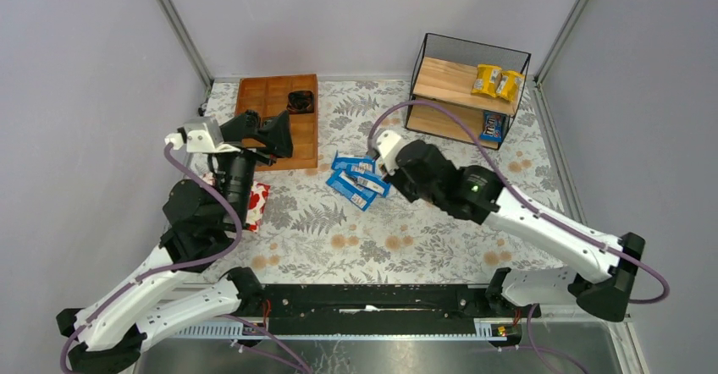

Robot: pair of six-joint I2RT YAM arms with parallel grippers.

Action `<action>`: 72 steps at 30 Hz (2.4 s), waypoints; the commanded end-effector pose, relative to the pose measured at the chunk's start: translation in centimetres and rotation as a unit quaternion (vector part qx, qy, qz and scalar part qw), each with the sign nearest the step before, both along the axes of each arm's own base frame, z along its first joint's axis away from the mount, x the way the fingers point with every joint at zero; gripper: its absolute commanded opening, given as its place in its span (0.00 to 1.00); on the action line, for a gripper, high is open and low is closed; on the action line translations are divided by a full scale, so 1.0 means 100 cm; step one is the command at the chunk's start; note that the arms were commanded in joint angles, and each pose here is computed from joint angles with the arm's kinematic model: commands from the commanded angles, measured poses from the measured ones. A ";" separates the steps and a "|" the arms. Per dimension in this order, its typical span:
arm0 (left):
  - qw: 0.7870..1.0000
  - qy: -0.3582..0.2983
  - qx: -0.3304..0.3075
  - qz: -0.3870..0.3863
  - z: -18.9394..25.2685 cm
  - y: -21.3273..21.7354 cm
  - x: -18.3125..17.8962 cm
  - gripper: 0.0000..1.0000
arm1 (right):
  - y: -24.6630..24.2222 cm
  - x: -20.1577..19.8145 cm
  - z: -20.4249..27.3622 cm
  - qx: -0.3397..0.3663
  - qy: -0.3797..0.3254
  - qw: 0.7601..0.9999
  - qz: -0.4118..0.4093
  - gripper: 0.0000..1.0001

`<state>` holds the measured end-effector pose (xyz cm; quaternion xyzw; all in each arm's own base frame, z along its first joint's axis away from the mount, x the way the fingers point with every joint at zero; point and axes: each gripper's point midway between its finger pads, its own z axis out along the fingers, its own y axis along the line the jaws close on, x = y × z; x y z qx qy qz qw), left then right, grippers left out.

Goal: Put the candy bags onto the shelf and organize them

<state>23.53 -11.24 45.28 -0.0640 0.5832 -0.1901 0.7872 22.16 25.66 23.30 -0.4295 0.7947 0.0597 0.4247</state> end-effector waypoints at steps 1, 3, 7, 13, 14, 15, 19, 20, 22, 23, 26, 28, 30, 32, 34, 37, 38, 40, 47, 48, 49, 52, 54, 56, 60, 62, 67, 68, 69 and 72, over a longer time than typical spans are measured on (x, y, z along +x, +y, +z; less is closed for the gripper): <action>1.000 -0.002 -0.007 -0.003 -0.008 -0.009 0.006 0.99 | -0.037 0.028 0.036 0.000 -0.052 0.998 -0.037 0.00; 1.000 0.008 -0.003 -0.016 -0.016 -0.019 0.009 0.99 | -0.052 0.045 0.051 -0.010 -0.075 0.996 -0.054 0.00; 0.998 0.022 0.001 -0.051 -0.031 -0.040 0.013 0.99 | -0.081 0.085 0.082 -0.043 -0.118 0.989 -0.081 0.00; 0.998 0.034 0.021 -0.057 -0.048 -0.049 0.017 0.99 | -0.116 0.148 0.114 -0.068 -0.151 0.981 -0.098 0.00; 0.998 0.032 0.021 -0.056 -0.049 -0.049 0.017 0.99 | -0.119 0.160 0.116 -0.077 -0.158 0.980 -0.097 0.00; 0.998 0.032 0.023 -0.056 -0.051 -0.049 0.018 0.99 | -0.121 0.172 0.117 -0.088 -0.166 0.978 -0.095 0.00; 0.997 0.034 0.027 -0.061 -0.058 -0.051 0.017 0.99 | -0.136 0.222 0.111 -0.137 -0.183 0.970 -0.086 0.00; 0.997 0.033 0.026 -0.062 -0.059 -0.051 0.017 0.99 | -0.141 0.235 0.108 -0.141 -0.184 0.969 -0.084 0.00; 0.997 0.032 0.028 -0.062 -0.060 -0.052 0.017 0.99 | -0.147 0.256 0.102 -0.138 -0.182 0.971 -0.066 0.00; 0.997 0.031 0.029 -0.062 -0.060 -0.052 0.017 0.99 | -0.153 0.265 0.098 -0.144 -0.178 0.971 -0.067 0.00; 0.997 0.026 0.033 -0.058 -0.060 -0.049 0.017 0.99 | -0.161 0.287 0.079 -0.173 -0.165 0.970 -0.052 0.00; 0.998 0.024 0.037 -0.050 -0.061 -0.046 0.017 0.99 | -0.168 0.298 0.070 -0.200 -0.165 0.964 -0.049 0.00; 0.998 0.021 0.038 -0.043 -0.060 -0.043 0.018 0.99 | -0.176 0.307 0.060 -0.224 -0.158 0.960 -0.053 0.00; 0.998 0.019 0.040 -0.037 -0.060 -0.041 0.018 0.99 | -0.181 0.313 0.051 -0.238 -0.149 0.958 -0.051 0.00; 0.998 0.019 0.041 -0.034 -0.061 -0.040 0.019 0.99 | -0.183 0.318 0.043 -0.240 -0.147 0.958 -0.048 0.00; 0.998 0.019 0.042 -0.032 -0.062 -0.041 0.019 0.99 | -0.186 0.325 0.033 -0.239 -0.144 0.959 -0.048 0.00; 0.998 0.020 0.043 -0.031 -0.062 -0.041 0.020 0.99 | -0.188 0.327 0.028 -0.245 -0.139 0.958 -0.048 0.00; 0.998 0.021 0.045 -0.030 -0.063 -0.041 0.020 0.99 | -0.190 0.330 0.021 -0.254 -0.132 0.957 -0.048 0.00; 0.998 0.023 0.048 -0.030 -0.065 -0.042 0.022 0.99 | -0.199 0.340 0.005 -0.260 -0.123 0.956 -0.050 0.00; 0.998 0.023 0.048 -0.031 -0.065 -0.043 0.021 0.99 | -0.200 0.340 0.003 -0.262 -0.122 0.956 -0.050 0.00; 0.998 0.022 0.048 -0.032 -0.064 -0.043 0.021 0.99 | -0.201 0.342 0.001 -0.264 -0.121 0.956 -0.049 0.00; 0.998 0.022 0.049 -0.030 -0.064 -0.043 0.022 0.99 | -0.203 0.345 -0.001 -0.264 -0.122 0.956 -0.048 0.00; 0.998 0.021 0.049 -0.029 -0.064 -0.042 0.022 0.99 | -0.203 0.346 -0.003 -0.263 -0.122 0.956 -0.047 0.00; 0.998 0.021 0.050 -0.029 -0.064 -0.042 0.022 0.99 | -0.201 0.347 -0.005 -0.261 -0.121 0.957 -0.044 0.00; 0.998 0.021 0.050 -0.028 -0.064 -0.042 0.022 0.99 | -0.199 0.349 -0.009 -0.261 -0.120 0.957 -0.037 0.02; 0.998 0.021 0.051 -0.027 -0.065 -0.042 0.022 0.99 | -0.200 0.349 -0.011 -0.263 -0.118 0.957 -0.036 0.04; 0.998 0.020 0.051 -0.028 -0.064 -0.042 0.022 0.99 | -0.200 0.348 -0.015 -0.264 -0.116 0.957 -0.034 0.12; 0.998 0.021 0.052 -0.028 -0.065 -0.042 0.022 0.99 | -0.199 0.347 -0.016 -0.262 -0.115 0.958 -0.033 0.15; 0.998 0.021 0.052 -0.028 -0.065 -0.042 0.022 0.99 | -0.199 0.347 -0.015 -0.260 -0.115 0.958 -0.034 0.17; 0.998 0.021 0.052 -0.029 -0.065 -0.043 0.022 0.99 | -0.197 0.344 -0.010 -0.246 -0.117 0.961 -0.040 0.29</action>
